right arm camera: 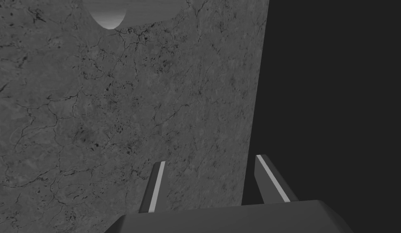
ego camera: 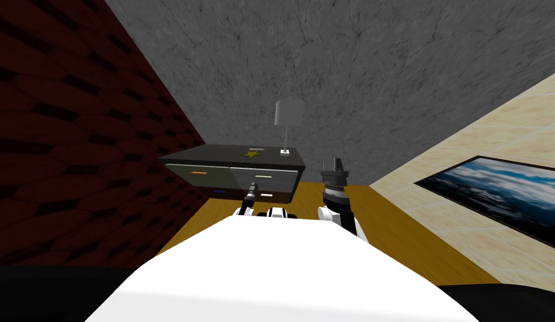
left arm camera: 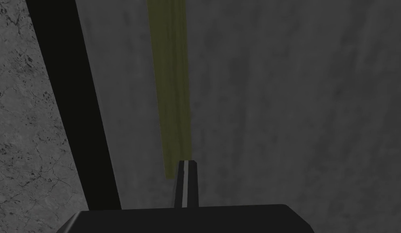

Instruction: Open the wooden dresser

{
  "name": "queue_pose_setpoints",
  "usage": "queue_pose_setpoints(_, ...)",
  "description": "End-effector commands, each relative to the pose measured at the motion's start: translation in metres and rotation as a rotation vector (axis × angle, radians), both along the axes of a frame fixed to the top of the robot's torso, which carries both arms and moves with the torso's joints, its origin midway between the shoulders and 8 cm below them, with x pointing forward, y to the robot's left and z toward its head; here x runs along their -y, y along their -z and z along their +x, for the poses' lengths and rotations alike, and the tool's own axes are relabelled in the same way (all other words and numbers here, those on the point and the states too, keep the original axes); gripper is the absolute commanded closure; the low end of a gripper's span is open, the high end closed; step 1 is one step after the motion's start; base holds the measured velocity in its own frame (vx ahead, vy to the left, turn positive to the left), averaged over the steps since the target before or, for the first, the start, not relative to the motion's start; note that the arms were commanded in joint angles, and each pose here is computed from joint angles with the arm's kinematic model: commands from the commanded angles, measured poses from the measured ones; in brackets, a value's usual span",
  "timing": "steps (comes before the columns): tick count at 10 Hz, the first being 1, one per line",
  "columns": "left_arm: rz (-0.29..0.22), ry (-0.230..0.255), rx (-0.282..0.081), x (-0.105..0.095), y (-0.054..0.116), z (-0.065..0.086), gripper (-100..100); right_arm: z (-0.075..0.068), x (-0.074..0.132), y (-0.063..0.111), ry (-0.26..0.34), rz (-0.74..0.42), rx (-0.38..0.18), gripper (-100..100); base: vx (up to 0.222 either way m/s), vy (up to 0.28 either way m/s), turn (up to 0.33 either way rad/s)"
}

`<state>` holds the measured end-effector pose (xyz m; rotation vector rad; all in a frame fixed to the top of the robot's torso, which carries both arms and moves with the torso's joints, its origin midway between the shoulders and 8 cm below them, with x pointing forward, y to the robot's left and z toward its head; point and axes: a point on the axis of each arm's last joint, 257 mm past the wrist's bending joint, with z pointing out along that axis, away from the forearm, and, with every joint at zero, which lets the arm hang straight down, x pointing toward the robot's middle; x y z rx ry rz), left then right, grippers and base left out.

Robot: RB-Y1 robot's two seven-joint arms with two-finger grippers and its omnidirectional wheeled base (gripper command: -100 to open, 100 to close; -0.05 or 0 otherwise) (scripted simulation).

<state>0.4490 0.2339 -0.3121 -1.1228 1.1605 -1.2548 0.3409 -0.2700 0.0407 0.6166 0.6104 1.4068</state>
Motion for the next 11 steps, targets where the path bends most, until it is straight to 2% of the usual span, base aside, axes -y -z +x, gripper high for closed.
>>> queue_pose_setpoints(1, 0.000, 0.004, -0.003, 0.001, -0.002, -0.002, 100, 0.000, 0.000, 0.000, 0.000, 0.000, 0.000, 0, -0.208, -0.011, 0.023)
queue_pose_setpoints(3, 0.001, 0.005, -0.002, 0.001, -0.002, -0.002, 100, 0.000, 0.000, 0.000, 0.000, 0.000, 0.000, 0, -0.158, -0.006, 0.012)
queue_pose_setpoints(4, 0.032, 0.012, -0.004, -0.008, -0.002, -0.003, -100, 0.000, 0.000, 0.000, 0.000, 0.000, 0.000, 0, -0.016, -0.003, -0.005)
queue_pose_setpoints(6, 0.065, 0.018, -0.005, -0.019, -0.004, -0.002, -100, 0.000, 0.000, 0.000, 0.000, 0.000, 0.000, 0, 0.034, -0.005, -0.001)
queue_pose_setpoints(9, 0.073, 0.014, -0.015, -0.024, -0.006, 0.008, -100, 0.000, 0.000, 0.000, 0.000, 0.000, 0.000, 0, 0.145, -0.017, -0.015)
queue_pose_setpoints(10, 0.036, 0.006, -0.021, -0.014, -0.004, 0.011, -100, 0.000, 0.000, 0.000, 0.000, 0.000, 0.000, 0, 0.158, -0.019, -0.008)
queue_pose_setpoints(11, 0.023, 0.003, -0.022, -0.010, -0.004, 0.012, -100, 0.000, 0.000, 0.000, 0.000, 0.000, 0.000, 0, 0.105, -0.007, -0.005)
